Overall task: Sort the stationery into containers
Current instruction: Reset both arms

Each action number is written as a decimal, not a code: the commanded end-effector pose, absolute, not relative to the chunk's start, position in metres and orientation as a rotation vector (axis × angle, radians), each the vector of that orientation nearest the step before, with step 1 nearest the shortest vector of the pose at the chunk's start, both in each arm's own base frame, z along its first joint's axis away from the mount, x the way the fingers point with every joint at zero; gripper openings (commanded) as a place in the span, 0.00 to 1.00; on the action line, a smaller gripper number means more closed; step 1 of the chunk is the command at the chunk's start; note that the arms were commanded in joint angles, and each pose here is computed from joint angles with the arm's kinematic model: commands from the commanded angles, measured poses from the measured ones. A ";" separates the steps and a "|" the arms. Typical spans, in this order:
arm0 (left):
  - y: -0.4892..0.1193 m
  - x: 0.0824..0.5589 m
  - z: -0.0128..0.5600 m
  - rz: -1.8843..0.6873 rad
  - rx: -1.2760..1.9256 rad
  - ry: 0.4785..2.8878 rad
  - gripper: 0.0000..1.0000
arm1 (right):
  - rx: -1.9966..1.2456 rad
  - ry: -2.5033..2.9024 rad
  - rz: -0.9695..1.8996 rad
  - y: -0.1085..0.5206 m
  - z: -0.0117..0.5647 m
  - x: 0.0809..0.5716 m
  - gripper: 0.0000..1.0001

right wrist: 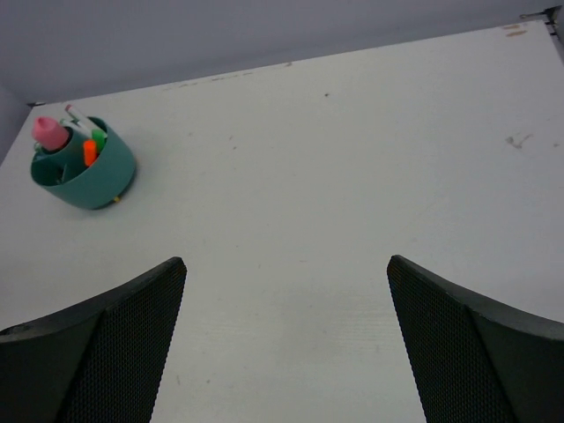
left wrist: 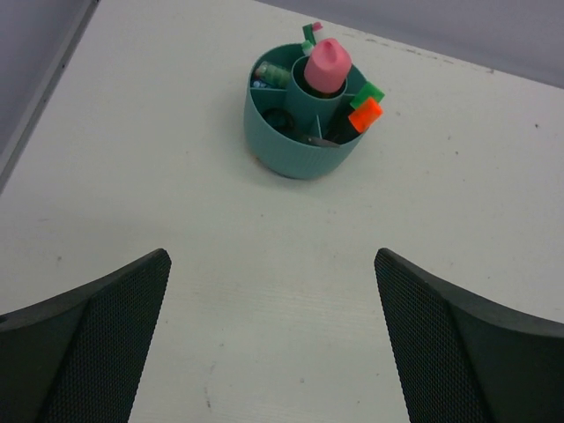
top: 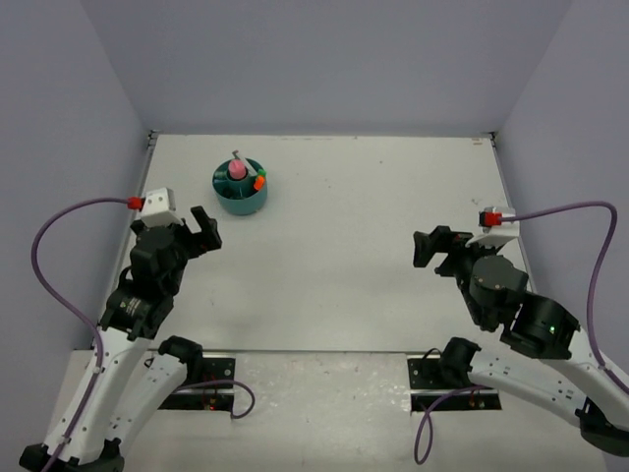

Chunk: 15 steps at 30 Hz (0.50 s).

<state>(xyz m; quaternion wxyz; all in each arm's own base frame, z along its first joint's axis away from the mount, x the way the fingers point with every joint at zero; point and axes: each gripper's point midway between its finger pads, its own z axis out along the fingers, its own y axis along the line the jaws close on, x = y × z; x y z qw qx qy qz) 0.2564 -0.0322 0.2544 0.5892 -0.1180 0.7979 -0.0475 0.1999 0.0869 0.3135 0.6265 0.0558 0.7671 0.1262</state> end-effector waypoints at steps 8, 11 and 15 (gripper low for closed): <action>0.003 0.237 0.266 0.013 -0.327 1.712 1.00 | 0.241 1.755 0.078 0.059 0.294 0.208 0.99; 0.003 0.233 0.269 -0.005 -0.332 1.683 1.00 | 0.241 1.756 0.084 0.061 0.293 0.209 0.99; 0.001 0.233 0.267 -0.013 -0.316 1.684 1.00 | 0.238 1.761 0.091 0.062 0.289 0.208 0.99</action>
